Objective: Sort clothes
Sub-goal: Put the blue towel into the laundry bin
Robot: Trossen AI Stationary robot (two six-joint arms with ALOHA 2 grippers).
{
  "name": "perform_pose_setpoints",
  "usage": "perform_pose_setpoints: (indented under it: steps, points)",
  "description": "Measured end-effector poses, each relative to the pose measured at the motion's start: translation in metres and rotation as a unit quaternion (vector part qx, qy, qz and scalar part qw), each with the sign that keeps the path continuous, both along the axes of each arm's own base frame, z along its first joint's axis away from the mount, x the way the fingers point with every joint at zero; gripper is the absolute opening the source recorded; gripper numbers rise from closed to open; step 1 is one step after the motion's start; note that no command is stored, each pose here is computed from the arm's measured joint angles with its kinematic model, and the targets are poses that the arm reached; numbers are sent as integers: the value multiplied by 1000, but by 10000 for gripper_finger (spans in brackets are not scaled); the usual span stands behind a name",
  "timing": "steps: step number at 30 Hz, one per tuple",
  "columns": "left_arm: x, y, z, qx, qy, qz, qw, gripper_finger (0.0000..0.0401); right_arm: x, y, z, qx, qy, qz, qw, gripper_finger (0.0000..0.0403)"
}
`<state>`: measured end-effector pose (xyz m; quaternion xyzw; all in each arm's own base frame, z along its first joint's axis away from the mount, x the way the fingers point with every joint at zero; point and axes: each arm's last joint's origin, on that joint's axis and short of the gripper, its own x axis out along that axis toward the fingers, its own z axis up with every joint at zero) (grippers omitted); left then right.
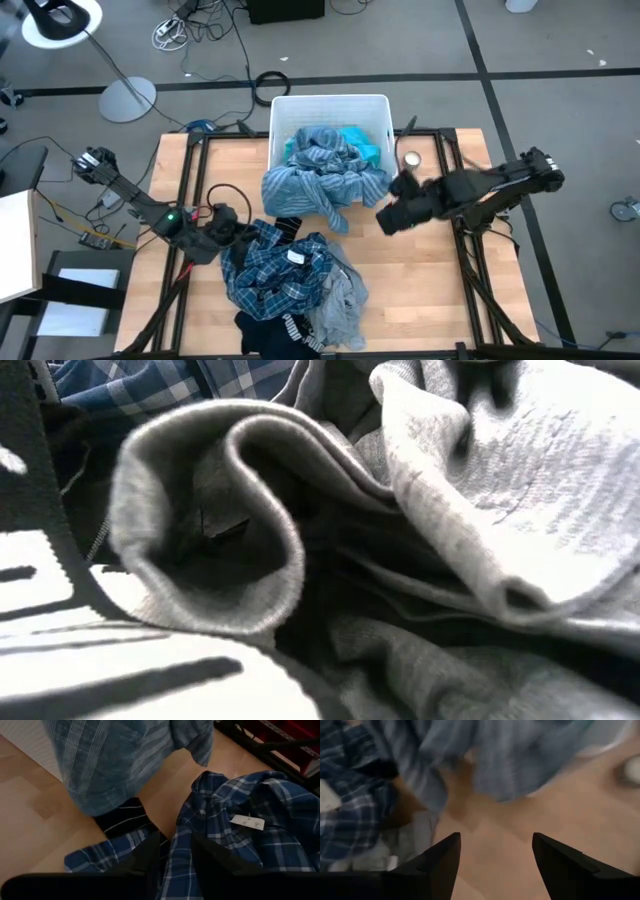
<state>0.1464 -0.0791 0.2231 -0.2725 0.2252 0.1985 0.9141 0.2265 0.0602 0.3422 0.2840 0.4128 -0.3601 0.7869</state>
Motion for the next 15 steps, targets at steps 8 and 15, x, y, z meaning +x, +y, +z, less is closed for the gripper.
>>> perform_pose_setpoints:
  steps: [8,15]
  points:
    - [2,3,0,-7,11,-9,1000,115,36,15,-67,-29,-77,76,994,247]
    - [4,0,2,-28,-4,-19,999,115,88,5,-110,-127,-115,161,972,245]
